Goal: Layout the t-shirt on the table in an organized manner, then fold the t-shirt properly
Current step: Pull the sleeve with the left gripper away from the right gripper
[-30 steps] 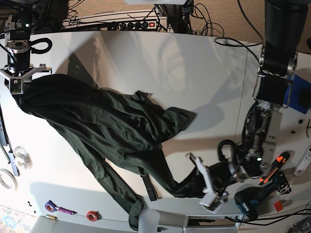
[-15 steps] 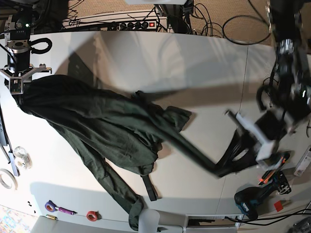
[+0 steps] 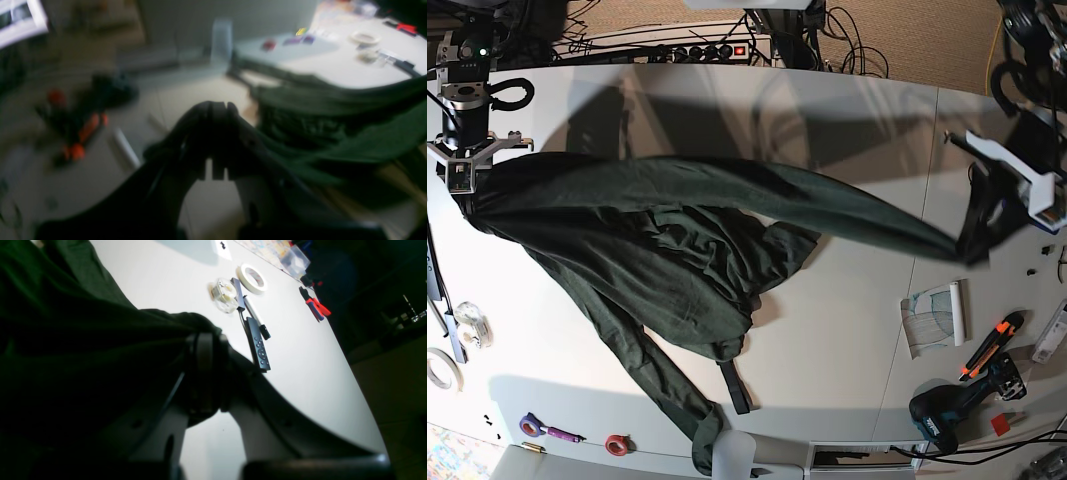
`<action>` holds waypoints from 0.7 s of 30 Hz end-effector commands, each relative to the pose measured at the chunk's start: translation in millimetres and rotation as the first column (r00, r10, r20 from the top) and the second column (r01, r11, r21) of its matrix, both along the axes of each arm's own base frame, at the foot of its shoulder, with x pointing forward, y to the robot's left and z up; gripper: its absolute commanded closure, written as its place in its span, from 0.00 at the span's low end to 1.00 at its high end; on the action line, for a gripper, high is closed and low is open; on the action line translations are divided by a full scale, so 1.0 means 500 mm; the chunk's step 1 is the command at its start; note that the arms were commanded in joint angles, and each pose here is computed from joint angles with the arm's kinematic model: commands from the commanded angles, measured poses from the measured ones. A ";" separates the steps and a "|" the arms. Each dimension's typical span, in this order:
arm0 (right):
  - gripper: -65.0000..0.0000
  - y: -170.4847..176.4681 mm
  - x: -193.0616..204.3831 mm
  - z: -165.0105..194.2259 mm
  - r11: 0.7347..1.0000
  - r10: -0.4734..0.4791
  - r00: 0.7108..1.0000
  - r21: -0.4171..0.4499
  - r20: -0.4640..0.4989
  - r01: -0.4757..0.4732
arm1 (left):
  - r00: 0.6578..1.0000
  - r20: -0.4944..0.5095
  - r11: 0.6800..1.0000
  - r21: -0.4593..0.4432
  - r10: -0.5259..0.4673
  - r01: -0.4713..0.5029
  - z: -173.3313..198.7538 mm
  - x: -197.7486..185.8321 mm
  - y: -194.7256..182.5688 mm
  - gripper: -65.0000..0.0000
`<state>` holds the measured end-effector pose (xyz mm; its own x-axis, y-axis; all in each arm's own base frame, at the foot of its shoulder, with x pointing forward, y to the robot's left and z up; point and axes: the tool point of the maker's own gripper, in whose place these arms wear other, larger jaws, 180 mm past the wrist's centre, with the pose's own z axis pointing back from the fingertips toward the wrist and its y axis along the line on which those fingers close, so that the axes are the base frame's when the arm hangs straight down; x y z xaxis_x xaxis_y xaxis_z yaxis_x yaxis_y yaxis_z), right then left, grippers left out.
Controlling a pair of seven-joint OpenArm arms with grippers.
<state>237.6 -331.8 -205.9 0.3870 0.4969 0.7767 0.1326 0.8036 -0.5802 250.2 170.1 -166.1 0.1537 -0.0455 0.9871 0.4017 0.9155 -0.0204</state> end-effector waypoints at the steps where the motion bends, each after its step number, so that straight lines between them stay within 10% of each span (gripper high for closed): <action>1: 1.00 0.005 0.006 0.027 0.999 0.028 0.999 -0.033 0.033 -0.026 | 1.000 0.014 1.000 -0.020 -0.011 0.011 0.010 -0.009 -0.006 1.00; 21: 1.00 -0.064 0.008 -0.078 0.994 0.078 0.978 -0.057 -0.195 -0.091 | 0.944 -0.328 0.999 0.045 0.024 -0.010 -0.143 -0.106 0.001 1.00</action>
<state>235.6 -363.1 -260.4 0.5211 0.5538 0.6494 -0.0658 0.7847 -0.6164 196.5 172.0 -245.4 0.4942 -0.0827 0.8654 0.3556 0.9276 -0.1145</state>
